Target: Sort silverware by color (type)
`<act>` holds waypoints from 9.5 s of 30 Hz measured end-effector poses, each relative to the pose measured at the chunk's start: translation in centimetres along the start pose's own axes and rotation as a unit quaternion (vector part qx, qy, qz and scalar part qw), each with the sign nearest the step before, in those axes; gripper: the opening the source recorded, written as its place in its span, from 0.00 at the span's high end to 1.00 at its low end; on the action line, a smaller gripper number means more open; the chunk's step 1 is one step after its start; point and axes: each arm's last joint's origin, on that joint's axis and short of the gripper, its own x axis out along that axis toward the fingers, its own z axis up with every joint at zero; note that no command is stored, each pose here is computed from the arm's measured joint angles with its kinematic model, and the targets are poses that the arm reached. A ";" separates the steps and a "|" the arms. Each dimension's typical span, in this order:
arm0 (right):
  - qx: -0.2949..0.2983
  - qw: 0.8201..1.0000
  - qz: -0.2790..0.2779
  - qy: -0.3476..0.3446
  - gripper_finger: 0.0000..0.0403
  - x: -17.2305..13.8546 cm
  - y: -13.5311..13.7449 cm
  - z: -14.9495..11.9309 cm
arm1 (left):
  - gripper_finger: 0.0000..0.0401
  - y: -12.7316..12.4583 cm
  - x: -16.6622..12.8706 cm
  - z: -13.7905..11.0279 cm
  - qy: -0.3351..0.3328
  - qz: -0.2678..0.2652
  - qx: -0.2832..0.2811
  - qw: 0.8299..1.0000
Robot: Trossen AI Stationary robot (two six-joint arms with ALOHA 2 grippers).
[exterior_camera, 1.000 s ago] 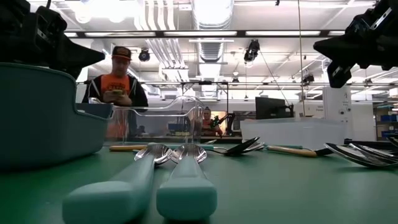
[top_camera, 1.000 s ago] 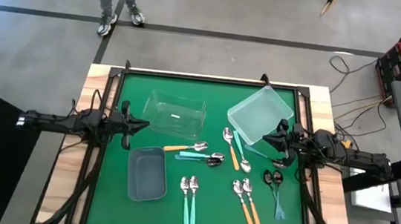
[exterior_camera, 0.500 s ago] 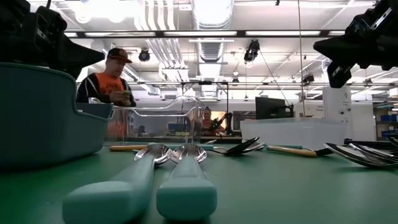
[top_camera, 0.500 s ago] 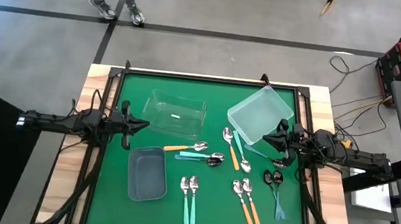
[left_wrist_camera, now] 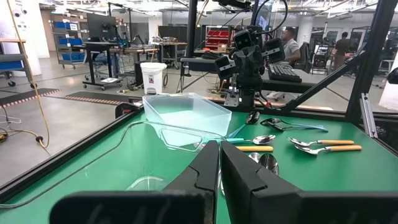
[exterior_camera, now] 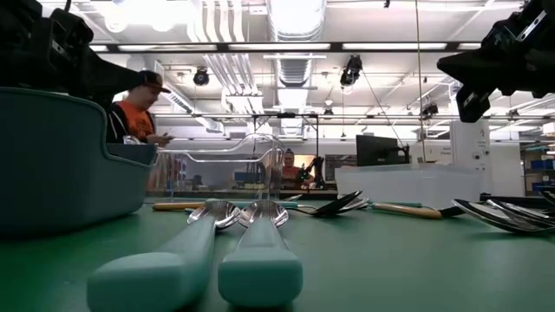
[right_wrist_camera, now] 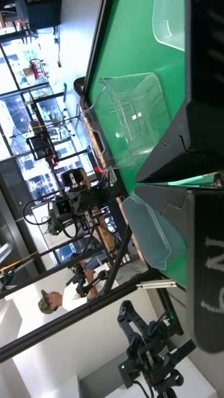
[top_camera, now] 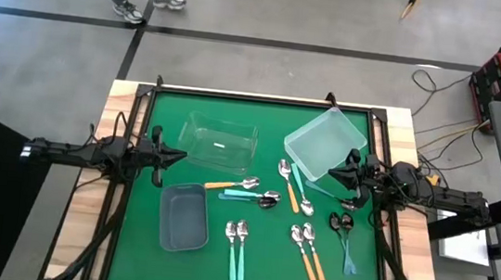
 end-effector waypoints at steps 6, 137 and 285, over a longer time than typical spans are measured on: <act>0.000 1.000 0.000 0.000 0.98 0.0 0.0 0.0 | 1.00 0.0 0.0 0.0 0.000 0.000 0.000 1.000; 0.189 0.823 -0.252 0.472 0.98 9.2 2.9 8.7 | 1.00 -1.0 5.5 14.7 0.092 0.127 0.203 0.967; 0.015 0.792 -0.238 0.562 0.98 11.0 5.2 0.0 | 1.00 -0.7 5.7 14.0 0.128 0.179 0.211 0.952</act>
